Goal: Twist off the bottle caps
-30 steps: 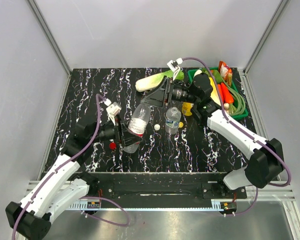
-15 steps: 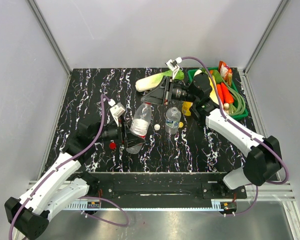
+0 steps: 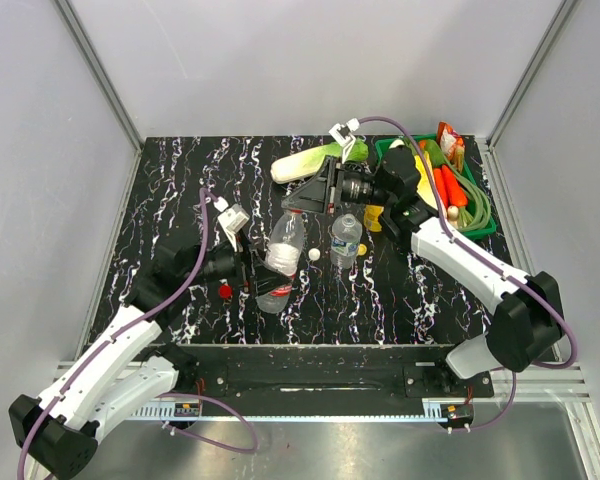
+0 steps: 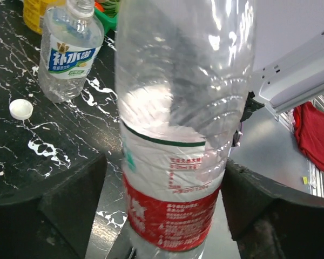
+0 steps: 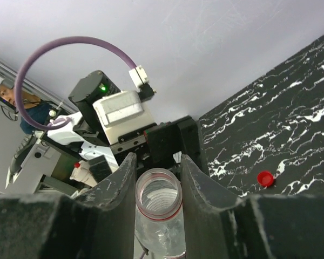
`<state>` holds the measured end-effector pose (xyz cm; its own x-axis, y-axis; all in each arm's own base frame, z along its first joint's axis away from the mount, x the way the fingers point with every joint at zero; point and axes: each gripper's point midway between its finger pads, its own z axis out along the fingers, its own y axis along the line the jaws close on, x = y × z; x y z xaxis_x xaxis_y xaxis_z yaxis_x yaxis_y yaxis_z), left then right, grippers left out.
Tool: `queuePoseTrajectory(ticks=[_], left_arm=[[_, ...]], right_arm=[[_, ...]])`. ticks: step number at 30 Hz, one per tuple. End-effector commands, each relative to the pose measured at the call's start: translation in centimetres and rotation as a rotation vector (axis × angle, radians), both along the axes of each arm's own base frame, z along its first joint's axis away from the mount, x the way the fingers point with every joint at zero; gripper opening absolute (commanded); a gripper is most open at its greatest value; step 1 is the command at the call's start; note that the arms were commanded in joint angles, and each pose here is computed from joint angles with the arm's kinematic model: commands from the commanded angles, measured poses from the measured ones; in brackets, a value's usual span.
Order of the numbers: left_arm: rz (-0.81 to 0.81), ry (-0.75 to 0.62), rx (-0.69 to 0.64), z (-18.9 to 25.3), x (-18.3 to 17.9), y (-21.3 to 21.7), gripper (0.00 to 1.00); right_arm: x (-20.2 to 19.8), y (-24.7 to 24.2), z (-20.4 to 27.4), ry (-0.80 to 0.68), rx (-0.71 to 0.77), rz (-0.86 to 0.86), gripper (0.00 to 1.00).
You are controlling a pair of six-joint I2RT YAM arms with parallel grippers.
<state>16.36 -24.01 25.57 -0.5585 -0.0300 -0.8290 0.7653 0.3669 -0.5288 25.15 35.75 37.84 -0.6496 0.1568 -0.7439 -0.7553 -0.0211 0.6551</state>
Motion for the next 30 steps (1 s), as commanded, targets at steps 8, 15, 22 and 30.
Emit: queuePoseTrajectory(ticks=[8, 15, 22, 30], left_arm=[[0.114, -0.086, -0.010, 2.1, 2.2, 0.6, 0.99], [0.118, -0.105, -0.025, 2.6, 2.0, 0.8, 0.99], [0.117, -0.131, -0.042, 3.2, 1.4, 1.1, 0.99], [0.203, -0.179, -0.026, 4.1, 1.5, 2.6, 0.99]], right_arm=[[-0.8, -1.3, 1.0, -0.115, -0.069, -0.066, 0.00], [0.0, -1.4, 0.0, -0.118, -0.114, -0.111, 0.00], [1.3, -1.8, -1.4, -0.124, -0.183, -0.183, 0.00], [2.0, -1.7, -2.7, -0.116, -0.212, -0.200, 0.00]])
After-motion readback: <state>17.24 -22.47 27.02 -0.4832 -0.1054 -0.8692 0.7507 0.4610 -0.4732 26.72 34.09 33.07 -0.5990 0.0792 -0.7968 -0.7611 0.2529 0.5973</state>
